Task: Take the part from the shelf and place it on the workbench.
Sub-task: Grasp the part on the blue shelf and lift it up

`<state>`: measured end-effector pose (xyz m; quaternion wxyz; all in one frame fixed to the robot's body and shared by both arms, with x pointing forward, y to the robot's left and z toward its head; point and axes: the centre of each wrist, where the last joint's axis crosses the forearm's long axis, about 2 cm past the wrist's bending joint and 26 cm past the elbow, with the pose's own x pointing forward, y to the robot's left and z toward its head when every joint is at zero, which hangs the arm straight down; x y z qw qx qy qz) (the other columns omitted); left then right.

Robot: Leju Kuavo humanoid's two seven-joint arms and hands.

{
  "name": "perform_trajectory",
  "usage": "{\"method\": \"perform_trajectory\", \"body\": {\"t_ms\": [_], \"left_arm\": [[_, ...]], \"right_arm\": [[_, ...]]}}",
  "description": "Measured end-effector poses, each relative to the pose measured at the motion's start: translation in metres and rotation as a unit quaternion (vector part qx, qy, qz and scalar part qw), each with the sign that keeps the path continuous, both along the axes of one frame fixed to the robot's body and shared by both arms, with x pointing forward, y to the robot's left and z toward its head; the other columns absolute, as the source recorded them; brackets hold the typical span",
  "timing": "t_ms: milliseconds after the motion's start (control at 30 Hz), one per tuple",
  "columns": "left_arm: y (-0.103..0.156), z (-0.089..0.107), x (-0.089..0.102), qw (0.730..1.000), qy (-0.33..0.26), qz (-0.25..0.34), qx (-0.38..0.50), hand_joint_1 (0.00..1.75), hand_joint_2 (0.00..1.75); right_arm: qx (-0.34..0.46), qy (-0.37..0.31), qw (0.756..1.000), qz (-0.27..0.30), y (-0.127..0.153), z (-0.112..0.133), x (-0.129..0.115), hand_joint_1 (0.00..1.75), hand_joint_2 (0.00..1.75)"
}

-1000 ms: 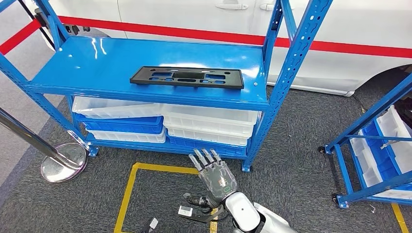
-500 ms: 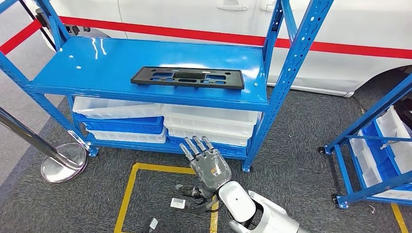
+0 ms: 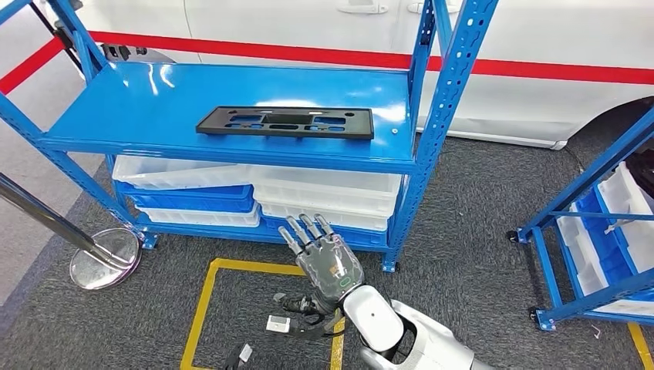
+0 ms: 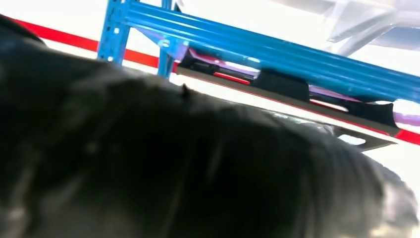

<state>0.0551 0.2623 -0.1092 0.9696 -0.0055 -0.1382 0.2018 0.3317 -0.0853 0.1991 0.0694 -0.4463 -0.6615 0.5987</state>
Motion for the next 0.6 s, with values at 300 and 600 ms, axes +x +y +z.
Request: {"method": "perform_trajectory", "body": {"t_ms": [300, 600], "left_arm": [[0.0005, 0.0002, 0.0015, 1.0, -0.014, -0.001, 0.0, 0.0, 0.0], [-0.0027, -0.0002, -0.0028, 1.0, -0.017, -0.005, -0.002, 0.0, 0.0]], "right_arm": [[-0.011, 0.002, 1.0, -0.004, 0.0008, -0.0018, 0.0001, 0.0, 0.0], [-0.015, 0.005, 1.0, -0.008, 0.0003, -0.0048, 0.0001, 0.0, 0.0]]}}
